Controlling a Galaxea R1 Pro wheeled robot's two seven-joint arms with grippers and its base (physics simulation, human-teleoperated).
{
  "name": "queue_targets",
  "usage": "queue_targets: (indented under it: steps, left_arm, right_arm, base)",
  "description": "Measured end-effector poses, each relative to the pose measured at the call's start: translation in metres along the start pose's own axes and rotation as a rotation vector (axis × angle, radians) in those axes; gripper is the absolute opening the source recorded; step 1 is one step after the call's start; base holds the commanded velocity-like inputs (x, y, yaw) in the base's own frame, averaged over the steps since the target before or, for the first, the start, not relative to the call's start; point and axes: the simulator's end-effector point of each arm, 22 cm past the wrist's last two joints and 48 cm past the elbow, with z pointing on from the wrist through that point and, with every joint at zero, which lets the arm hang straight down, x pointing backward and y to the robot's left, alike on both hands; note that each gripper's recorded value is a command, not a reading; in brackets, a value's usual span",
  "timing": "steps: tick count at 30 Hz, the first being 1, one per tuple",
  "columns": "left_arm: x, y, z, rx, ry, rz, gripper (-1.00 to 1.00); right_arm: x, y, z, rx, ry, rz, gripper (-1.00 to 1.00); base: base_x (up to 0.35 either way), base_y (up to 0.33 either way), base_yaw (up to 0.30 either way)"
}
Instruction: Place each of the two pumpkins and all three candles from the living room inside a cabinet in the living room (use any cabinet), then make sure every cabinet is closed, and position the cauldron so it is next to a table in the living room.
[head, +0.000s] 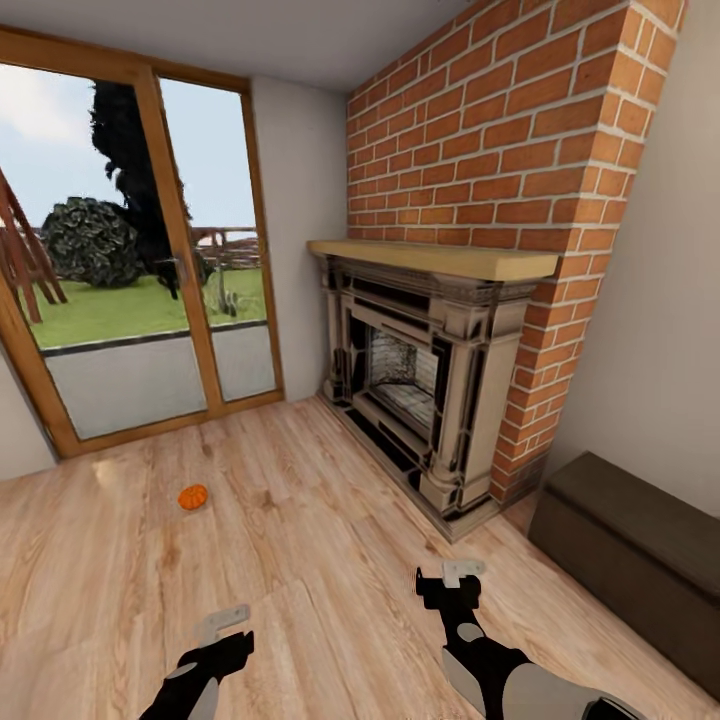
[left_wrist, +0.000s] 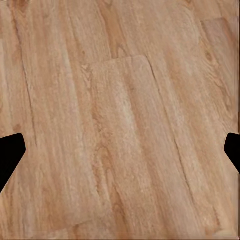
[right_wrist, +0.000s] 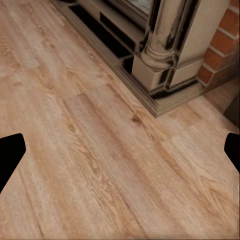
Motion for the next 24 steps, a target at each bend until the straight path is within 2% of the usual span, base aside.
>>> queue_targets:
  steps: [9, 14, 24]
  left_arm:
    - [0.0, 0.0006, -0.0002, -0.003, 0.0, -0.001, 1.0]
    - [0.0, 0.001, -0.0004, -0.003, 0.0, -0.004, 1.0]
    - [-0.0001, 0.0009, -0.0005, -0.003, 0.0, -0.002, 1.0]
  right_arm:
    - [-0.0001, 0.0001, -0.0002, 0.0, 0.0, 0.0, 1.0]
    - [-0.0003, 0.0003, -0.0005, 0.0, -0.001, 0.0, 1.0]
    - [-0.0005, 0.0005, -0.0005, -0.001, -0.001, 0.001, 1.0]
  base:
    - [0.048, 0.0, -0.253]
    - [0.286, 0.0, -0.213]
    - [0.329, 0.0, -0.042]
